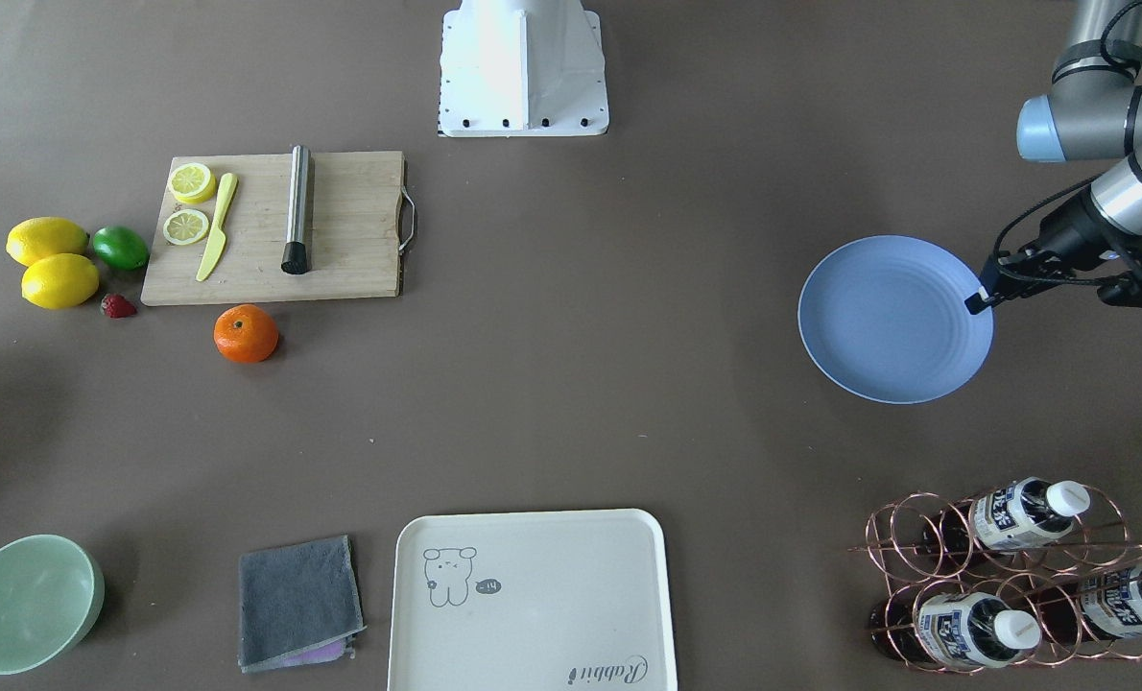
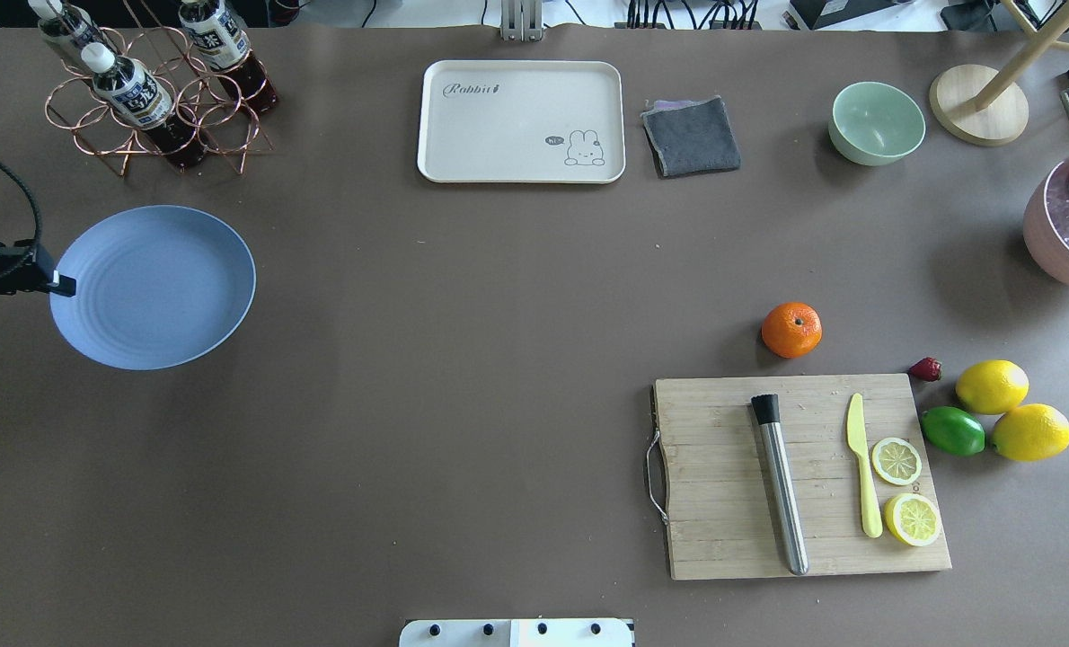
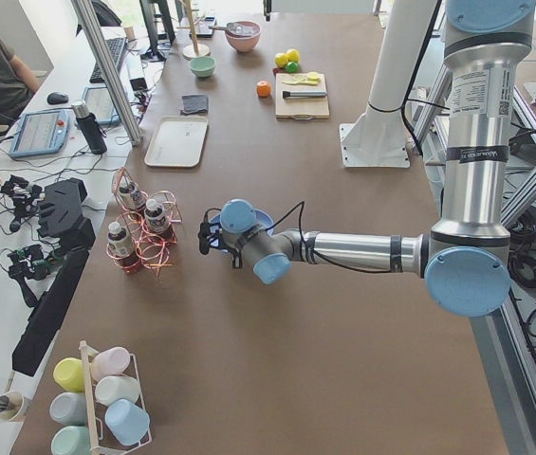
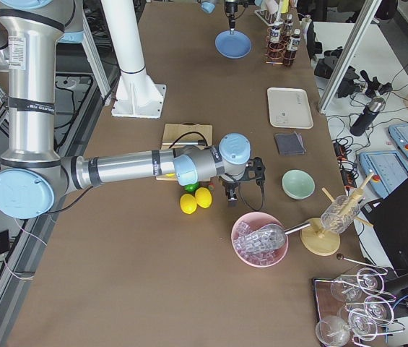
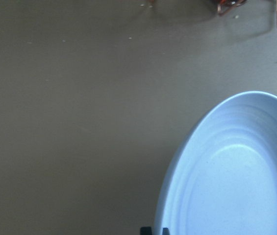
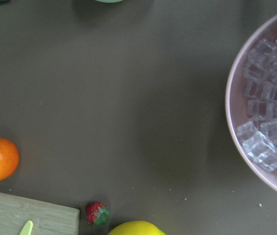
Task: Pick orange to plate
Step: 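Move the left gripper to the blue plate while the right arm reaches toward the tangerine, then lower the right gripper onto the orange tangerine and close it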
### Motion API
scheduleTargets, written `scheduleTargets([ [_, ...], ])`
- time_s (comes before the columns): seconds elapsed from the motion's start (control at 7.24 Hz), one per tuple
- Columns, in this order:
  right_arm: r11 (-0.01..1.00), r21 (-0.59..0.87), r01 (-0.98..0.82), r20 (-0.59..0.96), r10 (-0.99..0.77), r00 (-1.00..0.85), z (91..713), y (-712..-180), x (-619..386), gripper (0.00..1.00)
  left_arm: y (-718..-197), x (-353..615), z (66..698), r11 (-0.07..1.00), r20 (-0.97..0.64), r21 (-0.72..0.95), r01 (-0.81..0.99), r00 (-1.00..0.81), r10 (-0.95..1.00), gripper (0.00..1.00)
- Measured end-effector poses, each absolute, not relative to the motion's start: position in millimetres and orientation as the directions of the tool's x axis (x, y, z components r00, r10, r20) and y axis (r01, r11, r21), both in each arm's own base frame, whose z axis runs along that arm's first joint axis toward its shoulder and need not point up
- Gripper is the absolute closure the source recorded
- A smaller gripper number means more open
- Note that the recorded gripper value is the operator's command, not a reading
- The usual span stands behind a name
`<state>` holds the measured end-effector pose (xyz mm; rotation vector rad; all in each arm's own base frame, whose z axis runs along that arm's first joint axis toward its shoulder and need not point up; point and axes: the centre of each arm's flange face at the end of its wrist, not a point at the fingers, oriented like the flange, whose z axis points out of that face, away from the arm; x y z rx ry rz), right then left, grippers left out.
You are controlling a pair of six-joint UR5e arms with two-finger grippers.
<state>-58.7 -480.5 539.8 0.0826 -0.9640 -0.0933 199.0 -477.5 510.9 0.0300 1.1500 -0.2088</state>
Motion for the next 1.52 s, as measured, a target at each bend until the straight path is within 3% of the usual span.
scheduleTargets([
  [0.69,0.999,0.04,0.018,0.797,-0.043,0.603,453,-496,-232,0.0,-429,405,341,0.932,-0.916,-0.271,0.24,0.234,-0.326,1.0],
  [1.11,0.99,-0.079,-0.118,0.778,0.135,0.614,421,-491,-290,0.0,-379,487,305,0.92,-0.908,-0.282,0.271,0.234,-0.348,1.0],
  [1.52,0.986,-0.095,-0.139,0.762,0.162,0.627,422,-486,-308,0.0,-361,513,306,0.918,-0.899,-0.279,0.282,0.259,-0.353,1.0],
])
